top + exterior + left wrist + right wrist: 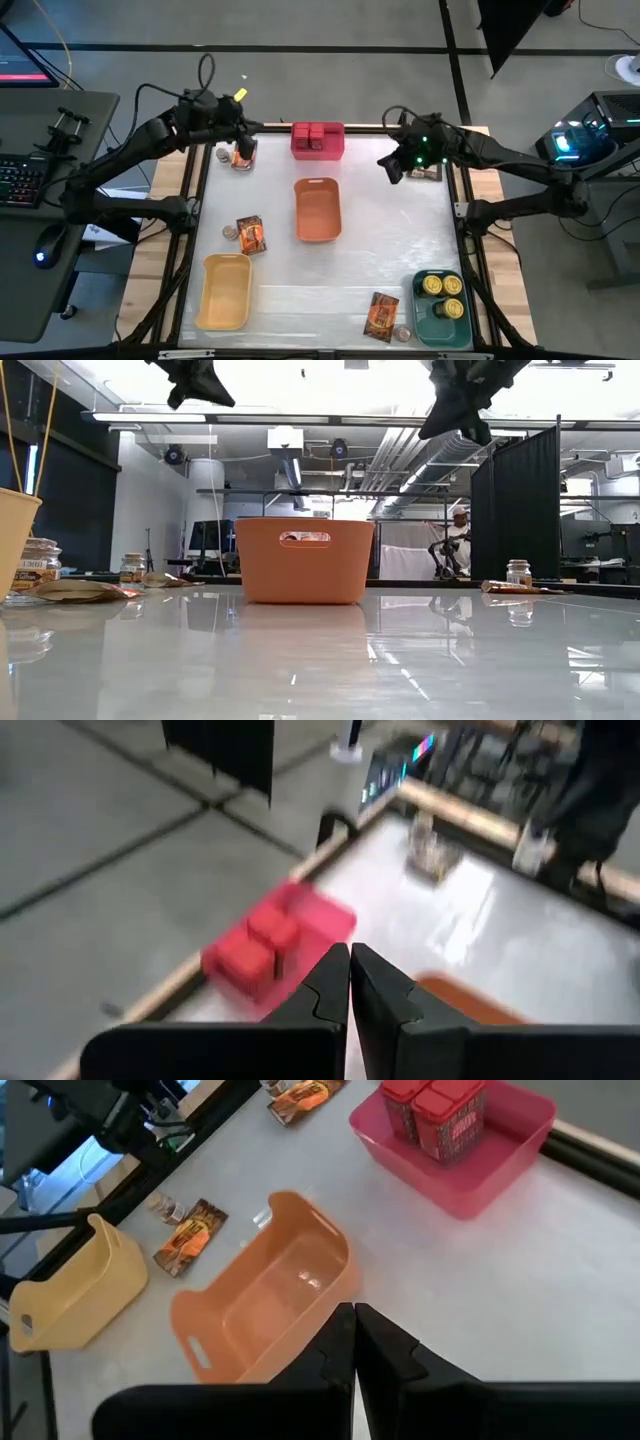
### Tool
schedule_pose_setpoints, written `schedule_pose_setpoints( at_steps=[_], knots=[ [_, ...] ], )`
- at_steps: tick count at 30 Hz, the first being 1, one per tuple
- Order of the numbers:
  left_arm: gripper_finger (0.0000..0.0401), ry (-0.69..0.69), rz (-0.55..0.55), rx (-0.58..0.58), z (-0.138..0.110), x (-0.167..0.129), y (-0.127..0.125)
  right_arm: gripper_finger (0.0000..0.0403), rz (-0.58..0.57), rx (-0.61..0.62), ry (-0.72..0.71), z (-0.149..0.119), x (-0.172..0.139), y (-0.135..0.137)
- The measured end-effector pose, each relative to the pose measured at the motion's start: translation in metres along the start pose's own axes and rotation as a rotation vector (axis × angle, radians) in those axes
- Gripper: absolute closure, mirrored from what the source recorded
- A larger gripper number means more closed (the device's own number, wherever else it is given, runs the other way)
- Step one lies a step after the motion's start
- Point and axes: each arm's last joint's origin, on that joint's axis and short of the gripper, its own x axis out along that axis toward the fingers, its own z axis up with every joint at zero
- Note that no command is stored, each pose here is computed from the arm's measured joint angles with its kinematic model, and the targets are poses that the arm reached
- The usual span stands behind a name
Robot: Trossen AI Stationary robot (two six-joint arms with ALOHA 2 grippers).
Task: Sort spices by type
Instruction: Put the middle left brown spice bottle into the orange bin
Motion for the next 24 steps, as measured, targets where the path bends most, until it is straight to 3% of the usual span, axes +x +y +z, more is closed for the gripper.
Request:
schedule_pose_setpoints(
  at_steps=[7, 13, 24],
  knots=[
    [0.0398, 0.14, -0.048, 0.002, -0.014, -0.001, -0.008, 0.0403, 0.004, -0.041, -0.006, 0.007, -0.002, -0.014],
    [0.0398, 0.133, -0.081, 0.004, -0.014, -0.001, -0.015, 0.0403, -0.014, -0.041, -0.017, 0.01, -0.003, -0.021],
    [0.0398, 0.131, -0.085, 0.031, -0.014, -0.001, -0.016, 0.0402, 0.064, 0.011, 0.014, 0.009, -0.004, -0.02]
  ],
)
